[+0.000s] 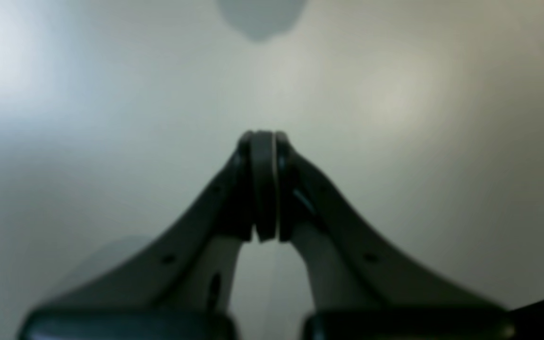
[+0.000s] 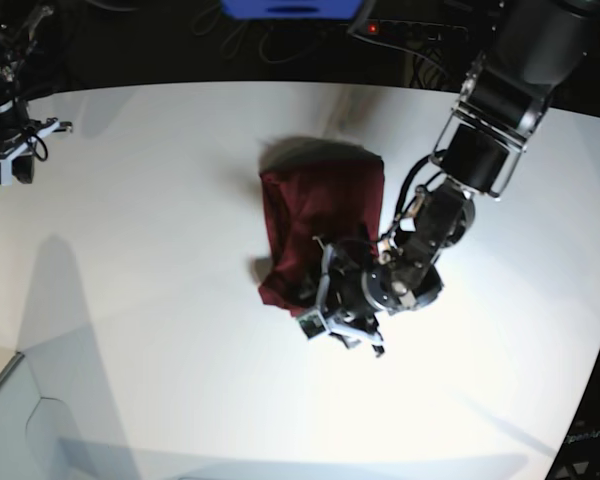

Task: Layout the t-shirt on the table in an organized manner, then fold the t-shirt properly

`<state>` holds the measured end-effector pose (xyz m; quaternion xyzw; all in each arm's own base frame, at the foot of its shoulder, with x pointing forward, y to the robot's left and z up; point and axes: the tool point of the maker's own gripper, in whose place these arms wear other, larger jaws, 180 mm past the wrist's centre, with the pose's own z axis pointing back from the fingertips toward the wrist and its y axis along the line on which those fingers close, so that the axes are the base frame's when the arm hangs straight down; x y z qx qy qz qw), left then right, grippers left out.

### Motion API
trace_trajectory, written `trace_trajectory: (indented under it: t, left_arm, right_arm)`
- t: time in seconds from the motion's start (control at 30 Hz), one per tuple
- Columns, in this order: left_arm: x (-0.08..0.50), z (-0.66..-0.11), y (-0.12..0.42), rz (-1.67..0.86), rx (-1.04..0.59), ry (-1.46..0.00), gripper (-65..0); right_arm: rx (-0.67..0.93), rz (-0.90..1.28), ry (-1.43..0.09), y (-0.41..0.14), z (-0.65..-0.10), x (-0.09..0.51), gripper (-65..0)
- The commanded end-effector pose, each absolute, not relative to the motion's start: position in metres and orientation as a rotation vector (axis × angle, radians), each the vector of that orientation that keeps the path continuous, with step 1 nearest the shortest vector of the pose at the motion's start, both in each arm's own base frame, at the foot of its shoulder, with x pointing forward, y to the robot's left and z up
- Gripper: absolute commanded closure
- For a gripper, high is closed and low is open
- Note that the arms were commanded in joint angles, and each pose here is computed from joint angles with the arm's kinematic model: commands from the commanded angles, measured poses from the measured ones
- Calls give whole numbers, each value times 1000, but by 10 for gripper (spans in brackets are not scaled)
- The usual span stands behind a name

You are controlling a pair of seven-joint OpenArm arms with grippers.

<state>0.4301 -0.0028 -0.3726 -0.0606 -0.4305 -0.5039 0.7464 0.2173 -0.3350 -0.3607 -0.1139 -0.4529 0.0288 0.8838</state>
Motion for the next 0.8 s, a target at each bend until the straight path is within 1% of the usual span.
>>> trace_trajectory:
  t: [0.0,0.03,0.07,0.1,0.13,0.37,0.57,0.6,0.77]
  left_arm:
    - [451,-334,-8,-1086,-125,-1055,-381]
    - [455,-325,-6,-1074,-122,-1082,-428]
    - [458,-317,-5,-1060,-119,-1105,-458]
    - [462,-306,-3,-1045,-115,-1136,-484]
    - [465,-298,-1,-1031,-111,-1159,-495]
    - [474,-238,10,-971,-75,-1321,-495]
    - [460,-229,41,-867,-52,-1376,-495]
    - [458,-228,49,-848,-40,-1379,-495]
    - [439,-239,145,-647,118,-1296,-490]
  right_arm:
    - [-246,78,-996,-336,-346,225,0]
    - [-247,77,-997,-336,-345,226,0]
    - [-247,77,-997,-336,-345,226,0]
    - [-247,77,-997,-336,-345,226,0]
    - [-247,77,-997,-336,-345,226,0]
    - [-247,77,-1003,-336,-344,228,0]
    - [-214,108,-999,-322,-349,233,0]
    - [-211,112,-999,-321,-349,233,0]
    - [-210,114,-998,-320,-349,233,0]
